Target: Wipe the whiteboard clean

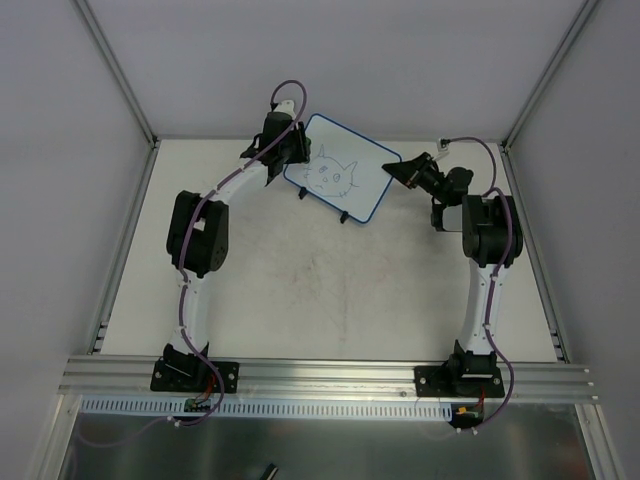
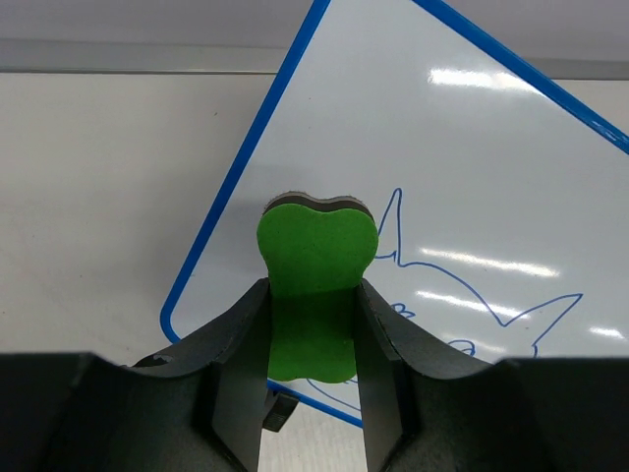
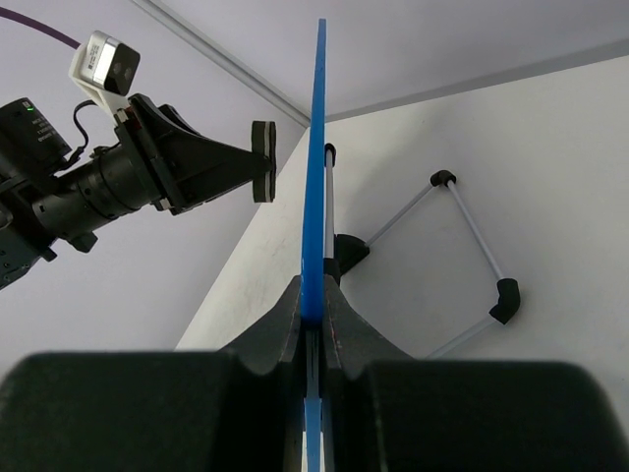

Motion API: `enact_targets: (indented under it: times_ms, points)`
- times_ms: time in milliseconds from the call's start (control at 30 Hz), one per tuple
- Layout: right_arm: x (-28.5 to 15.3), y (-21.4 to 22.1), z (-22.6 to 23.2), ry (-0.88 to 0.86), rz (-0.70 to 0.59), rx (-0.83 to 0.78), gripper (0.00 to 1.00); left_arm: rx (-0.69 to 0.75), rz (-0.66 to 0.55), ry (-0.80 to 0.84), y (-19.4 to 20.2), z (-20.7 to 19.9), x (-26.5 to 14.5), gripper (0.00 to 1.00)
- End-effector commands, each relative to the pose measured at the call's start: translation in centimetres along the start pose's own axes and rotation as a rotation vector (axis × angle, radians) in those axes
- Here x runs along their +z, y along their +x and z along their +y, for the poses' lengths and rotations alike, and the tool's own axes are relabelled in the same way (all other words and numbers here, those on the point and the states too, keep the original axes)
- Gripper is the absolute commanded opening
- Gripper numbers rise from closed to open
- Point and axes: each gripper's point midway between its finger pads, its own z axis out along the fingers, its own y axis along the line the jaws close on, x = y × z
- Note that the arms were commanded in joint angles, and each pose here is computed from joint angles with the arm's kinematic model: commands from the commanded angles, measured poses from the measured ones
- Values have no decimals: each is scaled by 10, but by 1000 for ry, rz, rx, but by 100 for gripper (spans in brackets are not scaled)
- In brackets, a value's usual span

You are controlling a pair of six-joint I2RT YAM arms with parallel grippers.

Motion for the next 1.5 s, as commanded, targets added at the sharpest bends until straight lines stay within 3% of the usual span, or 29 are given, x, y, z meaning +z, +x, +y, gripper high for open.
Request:
enact_targets:
  times_ms: [0,633,1467]
  points:
    - [7,39,51,-174,109,-134,0,-25,-82,61,-41,-21,-31,0]
    - [-5,68,63,-154,134,-138,0,-51,-105,94,-50,-31,-20,0]
    - [-8,84,69,-160,160,-154,0,-135,-46,67,-14,-21,27,0]
